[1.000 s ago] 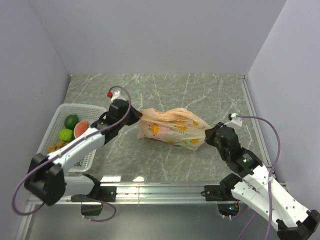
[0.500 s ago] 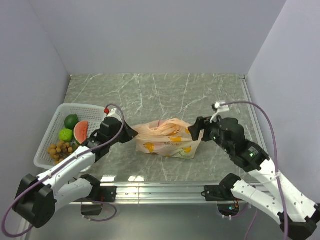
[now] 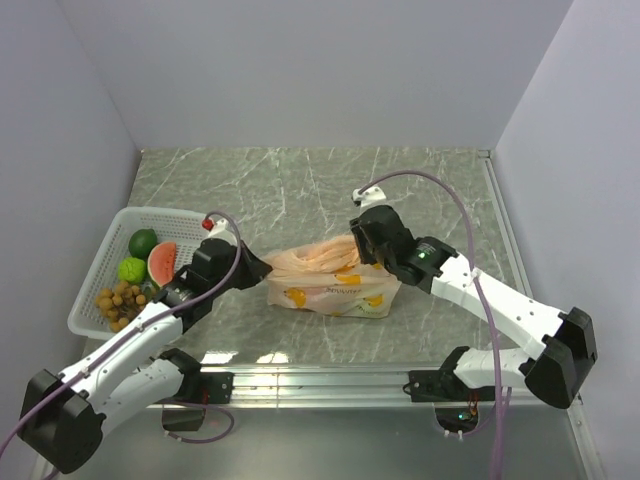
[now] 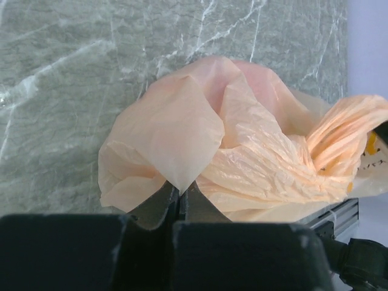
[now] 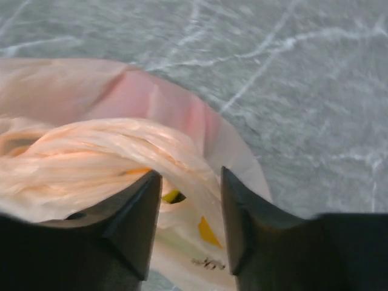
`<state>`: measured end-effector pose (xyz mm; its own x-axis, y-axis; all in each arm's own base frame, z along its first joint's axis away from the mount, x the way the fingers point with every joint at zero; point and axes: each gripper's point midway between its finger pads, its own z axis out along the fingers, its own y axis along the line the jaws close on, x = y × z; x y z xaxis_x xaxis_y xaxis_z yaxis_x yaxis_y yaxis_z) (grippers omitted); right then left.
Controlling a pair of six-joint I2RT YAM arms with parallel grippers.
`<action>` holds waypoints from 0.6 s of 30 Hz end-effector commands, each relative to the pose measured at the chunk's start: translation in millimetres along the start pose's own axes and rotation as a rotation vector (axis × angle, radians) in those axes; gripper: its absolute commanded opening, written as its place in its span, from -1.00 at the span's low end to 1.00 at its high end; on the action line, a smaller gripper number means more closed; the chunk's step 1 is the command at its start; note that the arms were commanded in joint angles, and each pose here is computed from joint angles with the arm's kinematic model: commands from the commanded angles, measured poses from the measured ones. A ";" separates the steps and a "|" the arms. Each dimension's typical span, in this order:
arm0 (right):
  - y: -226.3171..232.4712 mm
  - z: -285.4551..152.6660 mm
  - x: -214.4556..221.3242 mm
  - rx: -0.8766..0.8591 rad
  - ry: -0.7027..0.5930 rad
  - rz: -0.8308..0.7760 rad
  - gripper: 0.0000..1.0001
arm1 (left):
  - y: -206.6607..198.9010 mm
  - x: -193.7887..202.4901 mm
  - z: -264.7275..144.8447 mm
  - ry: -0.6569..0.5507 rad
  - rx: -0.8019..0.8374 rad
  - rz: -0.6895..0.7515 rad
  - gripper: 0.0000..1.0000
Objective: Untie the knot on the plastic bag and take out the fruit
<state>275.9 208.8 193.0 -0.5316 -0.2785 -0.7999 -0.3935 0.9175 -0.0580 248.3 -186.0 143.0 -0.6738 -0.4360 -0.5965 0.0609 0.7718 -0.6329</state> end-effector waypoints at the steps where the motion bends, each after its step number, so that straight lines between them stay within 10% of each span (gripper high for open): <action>1: -45.3 -8.1 -21.8 0.193 -0.092 0.089 -0.31 | 9.0 -5.6 -4.6 -0.047 -0.042 0.000 -0.99; 5: -80.6 -50.2 -54.0 0.233 -0.268 0.255 -1.00 | 24.6 -15.1 -7.0 -0.113 -0.127 -0.059 -0.99; 13: -71.6 -142.4 -125.6 -0.094 -0.733 0.389 -1.00 | -44.5 -80.3 -8.0 -0.225 0.067 -0.055 -0.95; 15: -50.4 -139.0 -125.7 -0.203 -0.715 0.341 -1.00 | -67.6 -91.7 -14.0 -0.237 0.146 -0.025 -0.70; 18: -32.5 -117.1 -107.2 -0.271 -0.628 0.318 -1.00 | -84.2 -94.3 -24.9 -0.237 0.220 0.027 0.23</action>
<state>256.1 143.7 371.5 -0.0869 0.3110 -0.9464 -0.3890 0.8640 0.3196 287.4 -186.2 213.3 -0.5424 -0.5344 -0.6482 0.0923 0.7290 -0.6783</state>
